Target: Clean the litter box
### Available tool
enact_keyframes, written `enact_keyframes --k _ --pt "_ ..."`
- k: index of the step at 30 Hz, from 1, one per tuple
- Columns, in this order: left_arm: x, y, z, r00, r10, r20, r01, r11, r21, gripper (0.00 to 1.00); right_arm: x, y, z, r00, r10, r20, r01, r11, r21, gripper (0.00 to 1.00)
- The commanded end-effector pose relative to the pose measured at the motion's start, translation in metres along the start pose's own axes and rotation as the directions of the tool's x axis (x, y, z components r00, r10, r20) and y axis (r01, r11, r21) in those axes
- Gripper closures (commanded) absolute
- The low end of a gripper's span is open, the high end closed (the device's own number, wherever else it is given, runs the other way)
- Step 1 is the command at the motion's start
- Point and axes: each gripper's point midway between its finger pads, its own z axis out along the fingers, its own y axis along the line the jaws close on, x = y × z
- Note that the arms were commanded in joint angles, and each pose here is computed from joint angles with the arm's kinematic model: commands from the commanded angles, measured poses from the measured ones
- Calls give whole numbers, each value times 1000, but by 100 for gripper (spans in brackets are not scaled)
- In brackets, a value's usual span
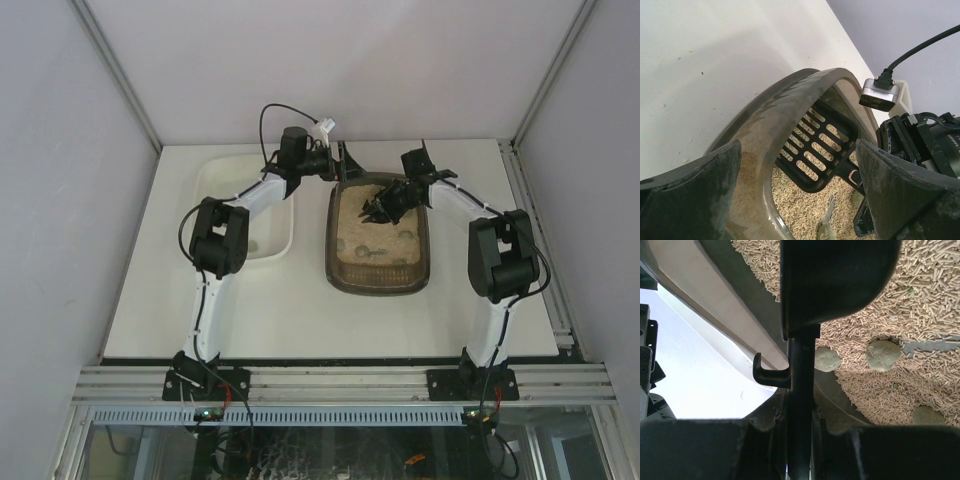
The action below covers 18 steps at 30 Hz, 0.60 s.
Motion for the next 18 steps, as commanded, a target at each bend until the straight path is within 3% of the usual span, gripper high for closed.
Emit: enact_keyframes --k 1,4,8,18 --pt "17 -37 1 996 -54 -66 61 993 104 2 0 -6 18 998 45 -42 -45 999 -16 100" --pt "15 -40 1 997 -59 -56 65 992 111 2 17 -6 27 983 105 -149 -112 993 -41 100" --pt "12 -41 -1 997 -54 -50 59 992 113 2 14 0 15 996 63 -67 -67 997 -49 100" --pt "-4 -70 -17 1000 -21 -18 24 987 161 2 17 -3 -24 998 -21 -57 13 990 -141 100"
